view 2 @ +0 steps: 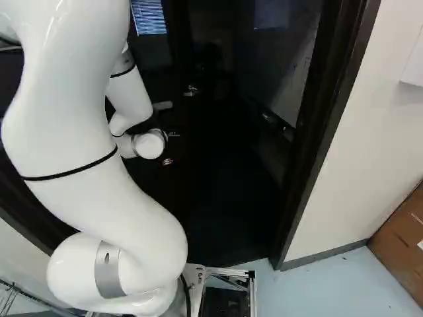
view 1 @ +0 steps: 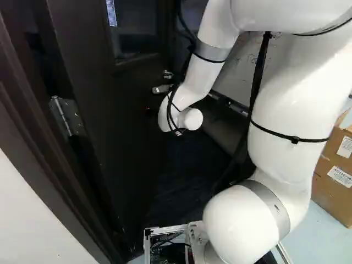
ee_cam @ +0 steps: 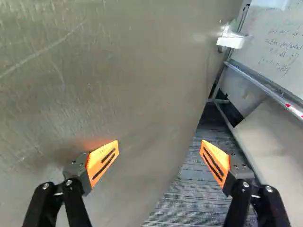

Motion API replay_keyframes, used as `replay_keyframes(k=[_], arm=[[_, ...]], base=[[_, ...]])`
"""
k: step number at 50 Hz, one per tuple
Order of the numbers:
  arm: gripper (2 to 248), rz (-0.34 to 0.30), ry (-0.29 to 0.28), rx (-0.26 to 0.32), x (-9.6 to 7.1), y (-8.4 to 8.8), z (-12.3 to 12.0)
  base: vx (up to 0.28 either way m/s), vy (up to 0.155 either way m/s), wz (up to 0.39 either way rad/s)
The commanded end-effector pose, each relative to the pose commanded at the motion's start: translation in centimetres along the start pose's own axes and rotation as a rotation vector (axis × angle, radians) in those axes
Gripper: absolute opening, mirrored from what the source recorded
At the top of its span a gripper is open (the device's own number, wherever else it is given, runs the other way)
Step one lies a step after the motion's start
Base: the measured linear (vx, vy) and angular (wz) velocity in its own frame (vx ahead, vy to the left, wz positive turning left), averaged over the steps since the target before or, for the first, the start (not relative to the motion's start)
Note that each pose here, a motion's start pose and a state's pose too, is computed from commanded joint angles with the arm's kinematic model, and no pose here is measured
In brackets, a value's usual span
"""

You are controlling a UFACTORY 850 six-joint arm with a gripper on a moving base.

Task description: Open the door and move inside

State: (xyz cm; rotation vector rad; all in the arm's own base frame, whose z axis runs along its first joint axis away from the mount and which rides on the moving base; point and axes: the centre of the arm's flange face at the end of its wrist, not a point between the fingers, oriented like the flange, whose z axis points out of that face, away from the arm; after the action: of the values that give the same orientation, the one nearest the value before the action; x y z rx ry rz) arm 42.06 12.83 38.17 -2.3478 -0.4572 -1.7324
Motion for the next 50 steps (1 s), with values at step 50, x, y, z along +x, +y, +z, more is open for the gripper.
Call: replay_keyframes(k=[50], arm=[[247, -0.033, 0.022, 0.103, 1.5, -5.0, 5.3]], base=[[0.000, 0.000, 0.000]])
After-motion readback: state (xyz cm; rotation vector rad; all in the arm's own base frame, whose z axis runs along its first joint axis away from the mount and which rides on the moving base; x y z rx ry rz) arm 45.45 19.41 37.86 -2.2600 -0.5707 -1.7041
